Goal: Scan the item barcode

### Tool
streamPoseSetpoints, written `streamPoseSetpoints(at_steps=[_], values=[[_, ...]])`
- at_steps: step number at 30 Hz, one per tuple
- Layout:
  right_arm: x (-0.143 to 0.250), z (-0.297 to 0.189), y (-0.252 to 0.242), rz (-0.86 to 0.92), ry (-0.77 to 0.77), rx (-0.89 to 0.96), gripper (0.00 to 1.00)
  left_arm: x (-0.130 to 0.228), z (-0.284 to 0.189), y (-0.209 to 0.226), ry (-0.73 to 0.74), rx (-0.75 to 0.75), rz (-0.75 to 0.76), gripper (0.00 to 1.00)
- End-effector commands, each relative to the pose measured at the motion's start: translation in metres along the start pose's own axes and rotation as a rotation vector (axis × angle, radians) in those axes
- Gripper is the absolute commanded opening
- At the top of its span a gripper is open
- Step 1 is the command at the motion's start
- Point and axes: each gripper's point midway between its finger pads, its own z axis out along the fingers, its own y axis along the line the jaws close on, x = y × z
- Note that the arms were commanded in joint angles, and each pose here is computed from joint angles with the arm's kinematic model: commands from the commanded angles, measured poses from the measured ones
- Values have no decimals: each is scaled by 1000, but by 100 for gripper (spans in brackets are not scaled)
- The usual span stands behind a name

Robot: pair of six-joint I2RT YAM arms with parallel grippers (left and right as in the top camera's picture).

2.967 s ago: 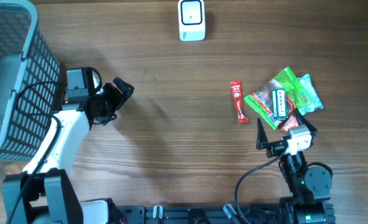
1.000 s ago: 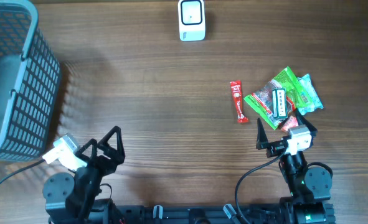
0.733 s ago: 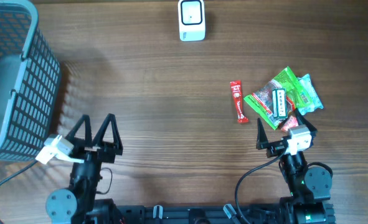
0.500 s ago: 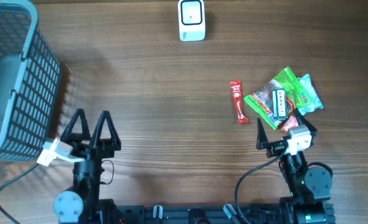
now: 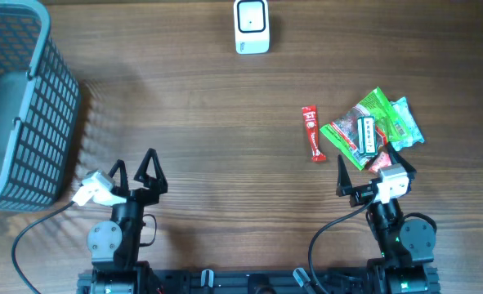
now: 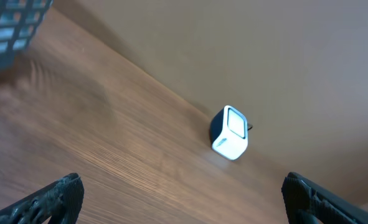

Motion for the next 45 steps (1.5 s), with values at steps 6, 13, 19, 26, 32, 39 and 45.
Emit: streamPoseSetpoints(at_steps=[6, 13, 19, 26, 32, 39, 45], values=[[-3, -1, 1, -13, -15, -9, 100, 5, -1, -6, 16, 40, 542, 100], [-3, -1, 1, -13, -15, -9, 100, 5, -1, -6, 12, 40, 581, 100], [-3, -1, 1, -13, -15, -9, 100, 5, -1, -6, 12, 41, 581, 100], [-3, -1, 1, -13, -15, -8, 100, 5, -1, -6, 12, 40, 581, 100], [-3, -1, 1, -13, -15, -9, 100, 5, -1, -6, 13, 40, 581, 100], [-3, -1, 1, -13, -15, -8, 100, 5, -1, -6, 13, 40, 581, 100], [-3, -1, 1, -13, -15, -9, 100, 5, -1, -6, 13, 40, 581, 100]])
